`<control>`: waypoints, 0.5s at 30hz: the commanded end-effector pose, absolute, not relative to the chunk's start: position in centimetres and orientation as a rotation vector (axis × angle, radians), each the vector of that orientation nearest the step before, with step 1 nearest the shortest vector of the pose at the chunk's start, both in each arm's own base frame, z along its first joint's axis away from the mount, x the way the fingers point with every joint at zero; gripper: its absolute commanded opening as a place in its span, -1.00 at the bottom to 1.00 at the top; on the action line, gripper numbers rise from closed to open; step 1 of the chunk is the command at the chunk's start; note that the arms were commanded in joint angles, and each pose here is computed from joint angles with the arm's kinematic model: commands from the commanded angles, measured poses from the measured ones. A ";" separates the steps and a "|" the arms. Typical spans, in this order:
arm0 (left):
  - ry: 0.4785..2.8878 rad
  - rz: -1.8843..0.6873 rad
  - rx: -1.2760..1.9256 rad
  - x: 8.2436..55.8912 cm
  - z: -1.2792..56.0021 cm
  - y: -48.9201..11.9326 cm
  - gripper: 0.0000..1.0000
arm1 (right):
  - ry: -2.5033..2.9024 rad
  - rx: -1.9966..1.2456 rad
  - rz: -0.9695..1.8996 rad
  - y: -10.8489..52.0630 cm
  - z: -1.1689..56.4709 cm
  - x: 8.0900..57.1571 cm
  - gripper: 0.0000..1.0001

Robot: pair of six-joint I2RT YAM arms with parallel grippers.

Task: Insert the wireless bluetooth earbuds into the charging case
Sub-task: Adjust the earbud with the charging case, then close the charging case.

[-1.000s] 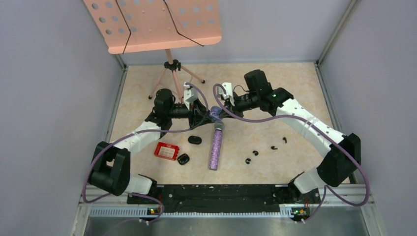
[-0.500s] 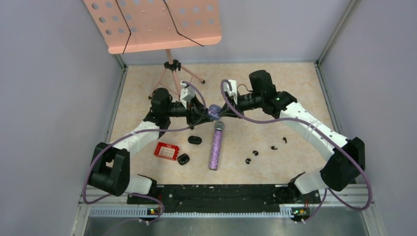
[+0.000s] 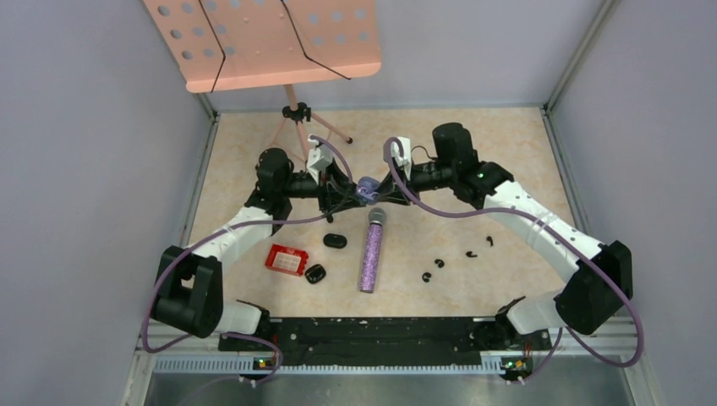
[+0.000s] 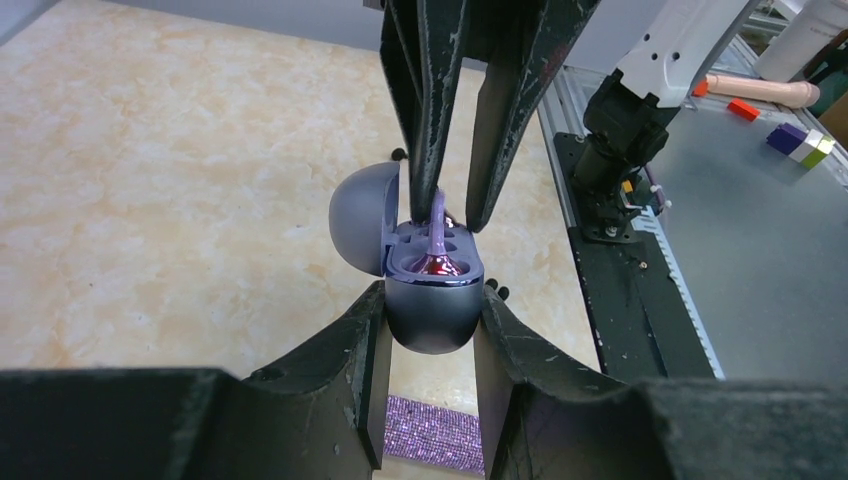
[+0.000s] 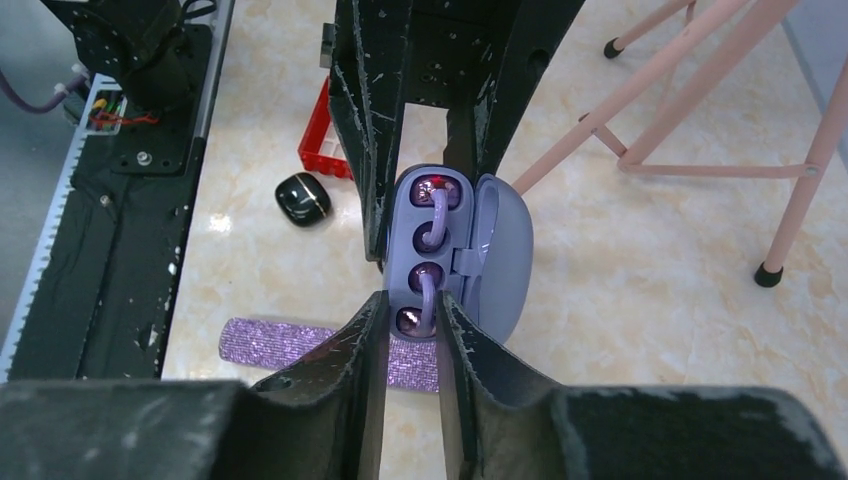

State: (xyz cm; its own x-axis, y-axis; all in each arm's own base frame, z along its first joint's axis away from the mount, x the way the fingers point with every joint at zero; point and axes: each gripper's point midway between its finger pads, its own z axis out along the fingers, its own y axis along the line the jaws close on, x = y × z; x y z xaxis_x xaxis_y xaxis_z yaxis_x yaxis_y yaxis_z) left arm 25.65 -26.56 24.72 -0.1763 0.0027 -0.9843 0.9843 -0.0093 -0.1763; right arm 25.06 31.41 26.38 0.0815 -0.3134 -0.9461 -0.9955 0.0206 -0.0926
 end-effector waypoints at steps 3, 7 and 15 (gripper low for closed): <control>1.213 -1.269 1.172 25.9 27.9 -26.4 -1.00 | 1.332 -1.481 0.925 31.1 28.9 25.1 -0.15; 1.227 -1.265 1.166 26.2 27.5 -26.3 -1.00 | 1.314 -1.481 0.879 30.2 31.1 24.4 0.03; 1.217 -1.257 1.194 26.0 27.0 -26.3 -1.00 | 1.351 -1.395 0.747 28.9 32.5 25.5 0.87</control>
